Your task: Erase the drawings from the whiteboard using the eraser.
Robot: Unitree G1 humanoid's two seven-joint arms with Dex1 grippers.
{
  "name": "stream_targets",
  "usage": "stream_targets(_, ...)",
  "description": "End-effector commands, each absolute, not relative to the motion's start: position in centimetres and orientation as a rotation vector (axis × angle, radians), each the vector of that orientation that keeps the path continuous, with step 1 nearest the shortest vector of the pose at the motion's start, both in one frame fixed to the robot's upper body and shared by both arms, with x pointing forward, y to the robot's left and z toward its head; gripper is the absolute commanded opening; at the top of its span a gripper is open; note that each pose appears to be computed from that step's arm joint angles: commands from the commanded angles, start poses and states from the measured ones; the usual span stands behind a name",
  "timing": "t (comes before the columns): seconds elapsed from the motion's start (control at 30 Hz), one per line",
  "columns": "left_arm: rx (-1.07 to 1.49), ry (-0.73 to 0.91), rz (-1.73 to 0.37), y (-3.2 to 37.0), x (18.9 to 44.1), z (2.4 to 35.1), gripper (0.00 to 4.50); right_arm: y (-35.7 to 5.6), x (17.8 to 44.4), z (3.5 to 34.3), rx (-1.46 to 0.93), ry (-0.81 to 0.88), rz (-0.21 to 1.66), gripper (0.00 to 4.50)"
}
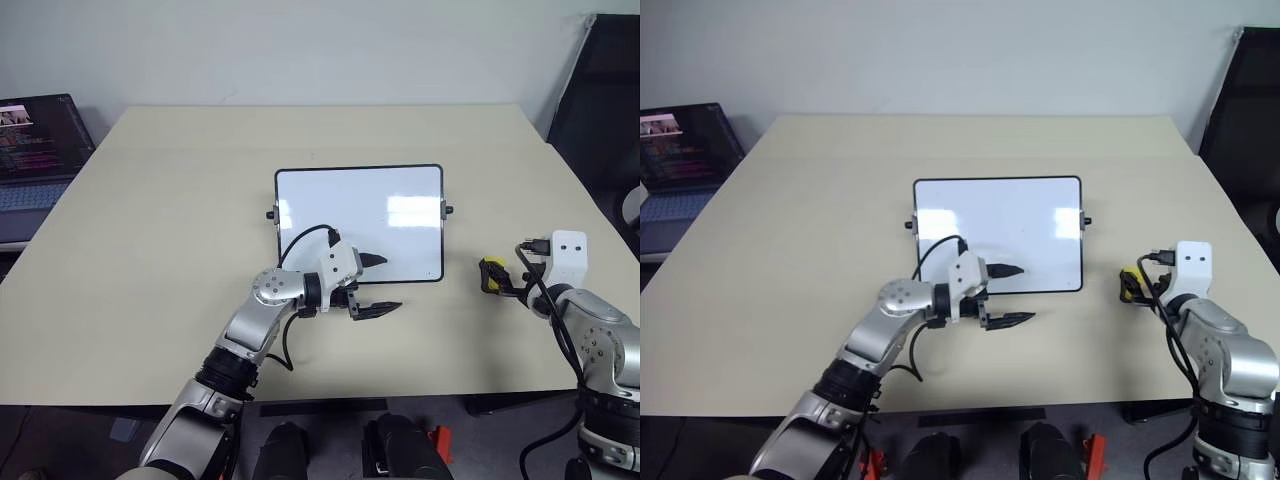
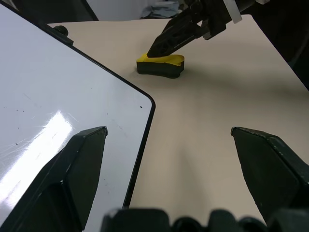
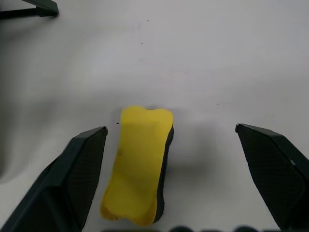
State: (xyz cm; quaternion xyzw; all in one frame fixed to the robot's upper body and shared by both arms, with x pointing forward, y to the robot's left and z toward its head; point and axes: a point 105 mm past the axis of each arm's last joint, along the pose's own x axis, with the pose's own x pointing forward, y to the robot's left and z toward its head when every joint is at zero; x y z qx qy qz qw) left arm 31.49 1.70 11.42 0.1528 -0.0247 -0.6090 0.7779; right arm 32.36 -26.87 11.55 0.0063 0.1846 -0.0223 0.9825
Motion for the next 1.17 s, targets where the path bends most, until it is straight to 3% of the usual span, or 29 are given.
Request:
stream_targets(0.03, 0.349, -0.116, -1.315, 1.5, 31.6, 12.7, 4.50, -27.2, 32.5, 13.0, -0.023, 0.316, -0.056, 4.48)
stream_targets(0.43, 0.328, -0.087, -1.140, 3.8, 31.5, 13.0, 4.50, -25.8, 30.8, 15.4, 0.005, 0.233, -0.051, 4.48)
stream_targets(0.6, 0.290, -0.038, -0.903, 6.7, 31.5, 12.1, 4.50, -25.0, 28.6, 16.5, 0.050, 0.117, -0.107, 4.48)
stream_targets(0.93, 0.209, -0.037, -0.377, 11.6, 31.0, 10.0, 4.50, -24.5, 24.8, 13.5, -0.153, 0.044, -0.119, 4.48)
stream_targets(1.17, 0.184, -0.049, -0.400, 10.4, 29.0, 9.4, 4.50, -23.9, 23.6, 10.5, -0.152, 0.090, -0.117, 4.48)
